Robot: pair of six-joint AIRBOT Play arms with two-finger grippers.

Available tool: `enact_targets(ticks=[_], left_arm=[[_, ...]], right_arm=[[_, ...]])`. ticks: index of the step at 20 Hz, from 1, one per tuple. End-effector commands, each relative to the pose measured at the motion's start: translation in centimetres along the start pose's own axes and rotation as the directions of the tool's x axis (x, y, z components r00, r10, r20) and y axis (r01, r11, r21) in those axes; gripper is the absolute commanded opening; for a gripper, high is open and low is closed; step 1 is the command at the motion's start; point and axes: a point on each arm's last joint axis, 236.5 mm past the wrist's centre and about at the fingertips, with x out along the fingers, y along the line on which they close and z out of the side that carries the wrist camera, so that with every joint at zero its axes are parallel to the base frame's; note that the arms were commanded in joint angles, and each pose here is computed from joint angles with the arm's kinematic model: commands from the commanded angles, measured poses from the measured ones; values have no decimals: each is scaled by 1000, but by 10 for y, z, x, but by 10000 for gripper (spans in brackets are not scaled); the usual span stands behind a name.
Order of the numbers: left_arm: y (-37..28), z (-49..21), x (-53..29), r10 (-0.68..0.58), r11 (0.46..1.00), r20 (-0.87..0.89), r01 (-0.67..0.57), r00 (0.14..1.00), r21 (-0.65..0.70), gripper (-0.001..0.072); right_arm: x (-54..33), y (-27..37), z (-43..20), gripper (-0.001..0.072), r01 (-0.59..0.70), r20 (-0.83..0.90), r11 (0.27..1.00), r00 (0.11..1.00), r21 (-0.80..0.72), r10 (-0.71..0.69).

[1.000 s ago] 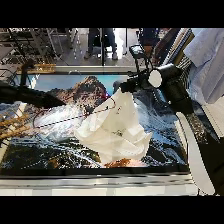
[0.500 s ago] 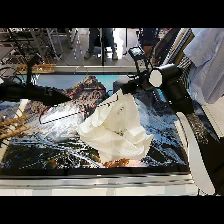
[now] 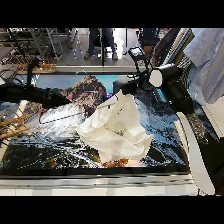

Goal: Fold the clothes and pants, and hang the long-sleeved shirts on hangers.

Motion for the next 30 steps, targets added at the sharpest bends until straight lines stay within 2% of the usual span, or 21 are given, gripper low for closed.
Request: enact_targets(ticks=[1, 3, 6, 12, 14, 16, 18, 20, 22, 23, 24, 26, 28, 29, 30], left_arm=[[7, -4, 13, -47, 999, 8, 47, 999, 18, 13], [3, 11, 13, -80, 995, 82, 75, 993, 60, 12], [8, 21, 18, -80, 994, 131, 70, 988, 83, 11], [17, 14, 26, -107, 992, 131, 97, 986, 77, 13], [12, 8, 28, -143, 986, 113, 132, 983, 99, 13], [7, 2, 28, -178, 981, 95, 170, 979, 94, 13], [8, -1, 30, -190, 979, 94, 182, 977, 89, 13], [4, 12, 27, -228, 968, 162, 206, 960, 141, 13], [-13, 49, 8, -335, 934, 345, 260, 877, 244, 13], [-21, 67, -8, -403, 908, 444, 288, 800, 306, 13], [-23, 77, -19, -444, 892, 509, 306, 738, 334, 13], [-12, 75, -18, -445, 894, 535, 319, 718, 315, 13], [-3, 68, -11, -438, 898, 526, 328, 729, 293, 12], [-1, 64, -8, -433, 901, 517, 328, 738, 285, 12], [0, 63, -6, -431, 902, 512, 328, 743, 282, 10]], right_arm=[[-1, 4, 1, 20, -15, 4, 1000, 1000, 4, 15], [-1, 11, 1, 21, -35, 4, 999, 999, 3, 35], [-11, 42, 3, 21, -145, 14, 989, 989, -4, 145], [-85, 101, 22, 19, -267, 124, 943, 948, -198, 294], [-102, 133, 14, 19, -356, 96, 873, 908, -333, 407], [-112, 159, 1, 19, -417, 45, 772, 867, -480, 496], [-122, 181, -9, 20, -445, 4, 660, 828, -605, 561], [-126, 193, -19, 19, -454, -33, 598, 813, -661, 581], [-127, 196, -27, 20, -457, -65, 566, 814, -686, 578], [-127, 196, -28, 22, -451, -68, 557, 815, -697, 575], [-125, 190, -25, 99, -426, -55, 571, 831, -702, 553], [-120, 160, -9, 414, -283, 23, 626, 901, -726, 433], [-131, 118, 18, 510, -61, 164, 667, 949, -743, 270], [-141, 101, 32, 594, 41, 234, 665, 951, -746, 203], [-153, 89, 46, 596, 133, 307, 655, 938, -744, 158]])
